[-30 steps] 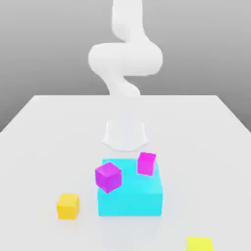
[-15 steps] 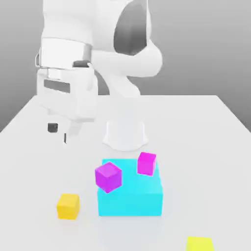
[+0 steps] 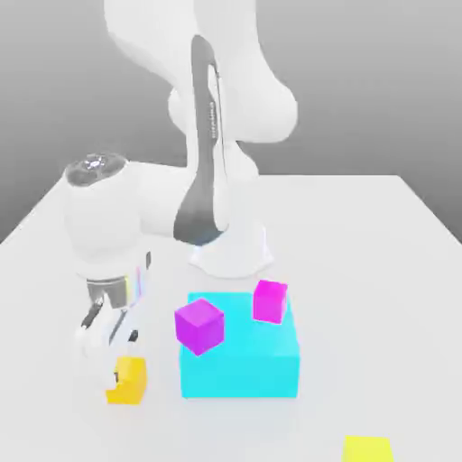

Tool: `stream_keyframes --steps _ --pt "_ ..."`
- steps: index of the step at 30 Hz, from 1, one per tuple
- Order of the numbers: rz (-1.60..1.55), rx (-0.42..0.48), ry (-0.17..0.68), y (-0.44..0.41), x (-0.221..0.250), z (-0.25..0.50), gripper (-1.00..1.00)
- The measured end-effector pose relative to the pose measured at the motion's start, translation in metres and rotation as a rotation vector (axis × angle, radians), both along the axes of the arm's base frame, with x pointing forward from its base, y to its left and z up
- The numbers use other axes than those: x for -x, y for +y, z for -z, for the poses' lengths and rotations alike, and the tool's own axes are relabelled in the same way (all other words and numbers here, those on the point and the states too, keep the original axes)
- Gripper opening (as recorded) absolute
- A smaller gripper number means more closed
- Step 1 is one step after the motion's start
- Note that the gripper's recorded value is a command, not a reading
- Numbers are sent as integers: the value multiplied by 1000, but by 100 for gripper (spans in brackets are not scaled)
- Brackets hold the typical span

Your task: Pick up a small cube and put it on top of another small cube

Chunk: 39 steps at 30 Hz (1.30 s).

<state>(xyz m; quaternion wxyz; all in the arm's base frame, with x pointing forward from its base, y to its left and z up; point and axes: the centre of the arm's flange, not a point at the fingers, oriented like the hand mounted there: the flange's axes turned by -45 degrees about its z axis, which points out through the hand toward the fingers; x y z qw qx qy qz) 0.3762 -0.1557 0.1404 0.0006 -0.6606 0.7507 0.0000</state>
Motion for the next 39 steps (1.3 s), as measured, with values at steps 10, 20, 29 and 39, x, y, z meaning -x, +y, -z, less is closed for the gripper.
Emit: stream_keyframes --steps 10,20,29,39 --pt "1 0 -2 0 0 -5 -100" --pt "-386 -20 31 66 -63 -53 -100" --pt "-1061 -28 27 247 -140 -83 -100" --pt "-1246 1 -2 320 -146 -46 100"
